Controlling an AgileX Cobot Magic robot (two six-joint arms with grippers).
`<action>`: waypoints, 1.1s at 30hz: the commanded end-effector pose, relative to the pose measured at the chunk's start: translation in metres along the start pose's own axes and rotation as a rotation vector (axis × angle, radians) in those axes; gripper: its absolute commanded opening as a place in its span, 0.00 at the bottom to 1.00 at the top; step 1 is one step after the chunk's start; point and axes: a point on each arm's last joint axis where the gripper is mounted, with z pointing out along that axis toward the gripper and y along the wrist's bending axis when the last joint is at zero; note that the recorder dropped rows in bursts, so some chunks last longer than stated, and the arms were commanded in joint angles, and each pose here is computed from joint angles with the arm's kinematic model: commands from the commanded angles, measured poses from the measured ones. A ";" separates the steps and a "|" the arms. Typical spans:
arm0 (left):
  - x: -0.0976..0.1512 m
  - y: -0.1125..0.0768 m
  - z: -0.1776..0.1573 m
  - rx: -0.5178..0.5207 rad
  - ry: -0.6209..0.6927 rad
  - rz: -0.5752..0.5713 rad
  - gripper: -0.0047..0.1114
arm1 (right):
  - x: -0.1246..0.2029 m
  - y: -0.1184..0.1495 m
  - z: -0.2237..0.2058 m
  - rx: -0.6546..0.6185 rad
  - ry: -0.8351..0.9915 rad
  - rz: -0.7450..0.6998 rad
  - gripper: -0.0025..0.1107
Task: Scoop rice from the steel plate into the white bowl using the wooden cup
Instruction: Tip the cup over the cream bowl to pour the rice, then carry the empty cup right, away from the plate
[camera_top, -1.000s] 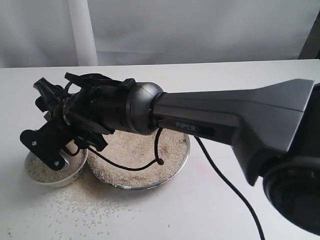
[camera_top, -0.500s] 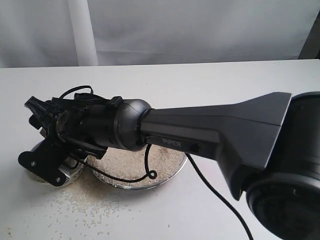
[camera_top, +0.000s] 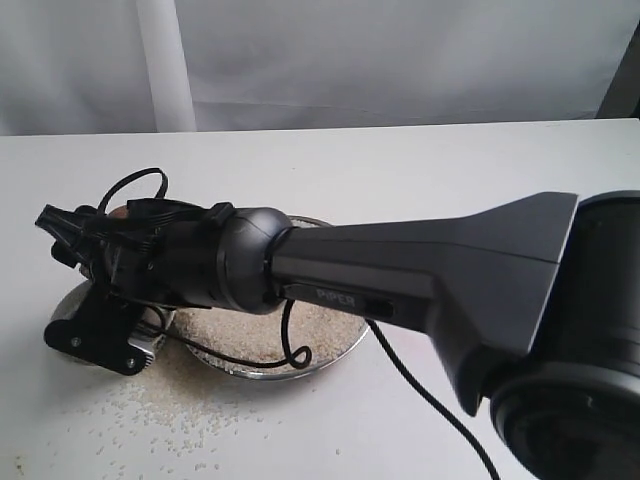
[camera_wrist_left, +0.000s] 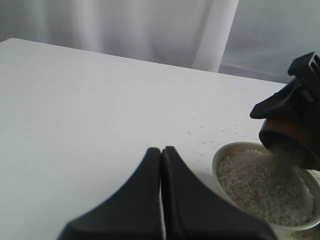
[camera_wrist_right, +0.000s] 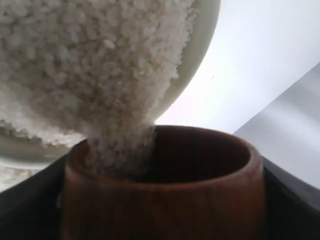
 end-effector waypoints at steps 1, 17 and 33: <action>-0.002 -0.001 -0.001 0.009 -0.010 -0.006 0.04 | 0.004 -0.011 -0.011 0.027 0.024 -0.022 0.02; -0.002 -0.001 -0.001 0.009 -0.010 -0.006 0.04 | -0.005 -0.021 -0.019 0.068 0.021 -0.052 0.02; -0.002 -0.001 -0.001 0.009 -0.010 -0.006 0.04 | 0.033 -0.059 -0.091 0.182 -0.028 0.722 0.02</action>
